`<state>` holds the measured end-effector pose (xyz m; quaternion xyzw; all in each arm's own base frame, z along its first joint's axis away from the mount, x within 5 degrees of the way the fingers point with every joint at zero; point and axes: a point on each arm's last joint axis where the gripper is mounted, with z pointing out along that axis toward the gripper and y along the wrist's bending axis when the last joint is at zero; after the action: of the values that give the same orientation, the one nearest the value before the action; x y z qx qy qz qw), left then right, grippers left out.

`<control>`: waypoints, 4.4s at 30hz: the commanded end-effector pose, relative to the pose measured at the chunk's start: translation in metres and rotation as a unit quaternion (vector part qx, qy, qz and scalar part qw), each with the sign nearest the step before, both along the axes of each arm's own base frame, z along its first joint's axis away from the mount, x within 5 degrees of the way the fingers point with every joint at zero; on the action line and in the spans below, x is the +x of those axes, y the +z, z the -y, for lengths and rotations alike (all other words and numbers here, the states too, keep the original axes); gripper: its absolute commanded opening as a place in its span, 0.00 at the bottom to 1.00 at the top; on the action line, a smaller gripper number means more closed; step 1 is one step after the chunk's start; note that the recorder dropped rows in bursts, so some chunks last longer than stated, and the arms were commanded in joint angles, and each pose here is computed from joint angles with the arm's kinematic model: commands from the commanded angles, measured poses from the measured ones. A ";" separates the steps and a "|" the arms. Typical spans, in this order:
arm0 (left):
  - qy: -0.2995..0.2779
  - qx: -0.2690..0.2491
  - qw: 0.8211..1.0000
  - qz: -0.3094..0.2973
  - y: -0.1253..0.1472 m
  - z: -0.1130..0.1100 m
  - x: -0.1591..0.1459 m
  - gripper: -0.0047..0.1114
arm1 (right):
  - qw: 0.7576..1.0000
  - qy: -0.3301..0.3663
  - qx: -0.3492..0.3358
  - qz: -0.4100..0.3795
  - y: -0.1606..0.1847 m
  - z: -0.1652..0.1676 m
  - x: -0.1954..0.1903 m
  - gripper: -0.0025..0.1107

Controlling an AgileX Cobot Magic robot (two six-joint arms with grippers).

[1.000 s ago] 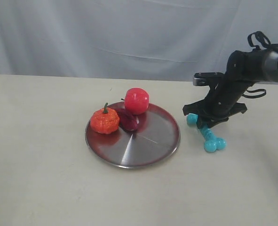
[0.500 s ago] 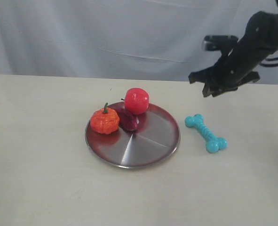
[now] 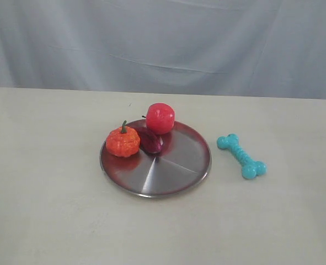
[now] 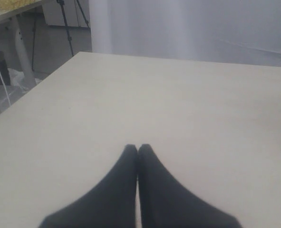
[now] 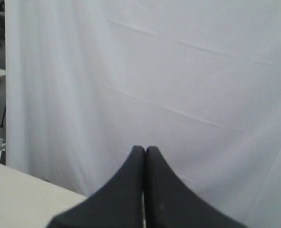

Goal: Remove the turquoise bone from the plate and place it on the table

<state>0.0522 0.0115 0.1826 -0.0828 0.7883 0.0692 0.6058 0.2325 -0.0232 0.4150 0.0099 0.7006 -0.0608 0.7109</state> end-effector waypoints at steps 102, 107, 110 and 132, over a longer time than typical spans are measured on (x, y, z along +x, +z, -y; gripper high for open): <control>0.002 -0.002 1.000 0.003 0.000 0.000 0.000 0.04 | 0.989 -0.088 0.101 0.055 -0.202 -0.007 -0.179 0.02; 0.002 -0.002 1.000 0.003 0.000 0.000 0.000 0.04 | 0.988 -0.086 0.126 0.037 -0.206 -0.008 -0.178 0.02; 0.002 -0.002 1.000 0.003 0.000 0.000 0.000 0.04 | 0.992 -0.092 0.088 -0.004 -0.212 -0.008 -0.178 0.02; 0.002 -0.002 1.000 0.003 0.000 0.000 0.000 0.04 | 0.980 -0.140 0.075 -0.121 -0.233 -0.001 -0.184 0.02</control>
<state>0.0522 0.0115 0.1826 -0.0828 0.7883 0.0692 0.6058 0.0498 -0.0217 0.1847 0.1656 0.7691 -0.0943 0.6100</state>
